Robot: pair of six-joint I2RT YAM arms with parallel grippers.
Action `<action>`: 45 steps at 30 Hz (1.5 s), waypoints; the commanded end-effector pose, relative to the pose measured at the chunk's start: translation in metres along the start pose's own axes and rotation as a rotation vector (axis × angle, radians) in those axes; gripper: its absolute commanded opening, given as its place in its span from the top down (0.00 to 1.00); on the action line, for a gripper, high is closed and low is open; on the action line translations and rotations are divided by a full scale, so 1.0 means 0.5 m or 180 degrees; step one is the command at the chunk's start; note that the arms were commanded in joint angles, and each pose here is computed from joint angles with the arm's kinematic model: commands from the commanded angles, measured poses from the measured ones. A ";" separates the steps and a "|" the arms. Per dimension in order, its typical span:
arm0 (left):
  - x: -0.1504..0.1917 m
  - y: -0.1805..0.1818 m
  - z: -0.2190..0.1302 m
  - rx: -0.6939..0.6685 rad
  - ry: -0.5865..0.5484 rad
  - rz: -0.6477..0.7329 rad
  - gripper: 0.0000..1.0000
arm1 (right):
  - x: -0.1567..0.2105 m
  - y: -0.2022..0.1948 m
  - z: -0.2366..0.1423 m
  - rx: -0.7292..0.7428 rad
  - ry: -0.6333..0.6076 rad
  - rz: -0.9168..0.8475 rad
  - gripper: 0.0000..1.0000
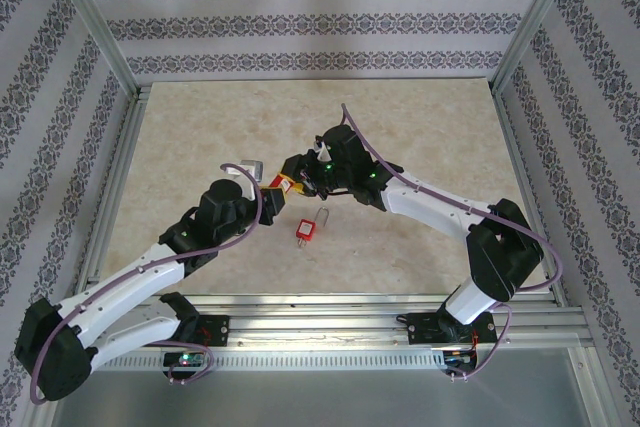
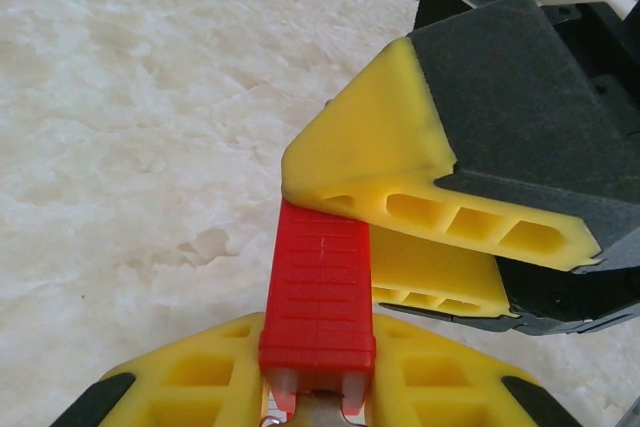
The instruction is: Unlock with the key
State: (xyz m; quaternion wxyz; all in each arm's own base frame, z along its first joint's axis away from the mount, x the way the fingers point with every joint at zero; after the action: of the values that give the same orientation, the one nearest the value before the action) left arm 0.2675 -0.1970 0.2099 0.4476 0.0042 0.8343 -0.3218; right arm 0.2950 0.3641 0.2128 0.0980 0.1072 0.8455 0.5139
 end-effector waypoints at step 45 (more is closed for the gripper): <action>-0.024 -0.024 -0.036 0.0236 -0.0007 0.0121 0.99 | -0.023 -0.028 -0.010 -0.0222 -0.0174 -0.0829 0.75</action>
State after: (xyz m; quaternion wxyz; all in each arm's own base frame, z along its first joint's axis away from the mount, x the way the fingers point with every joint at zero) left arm 0.2544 -0.1912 0.2122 0.4363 0.0330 0.8377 -0.3268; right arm 0.3092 0.3416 0.2071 0.1973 0.0273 0.8350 0.5129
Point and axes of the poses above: each hand's point on the last joint's axis, 136 mm out from that joint toward the fingers, its own z axis out along the fingers, its own y axis along the line the jaws close on, x = y × z, the point moved 1 cm from there along -z, back along the fingers, and after that the axes turned 4 degrees about -z, right-handed, at the moved point
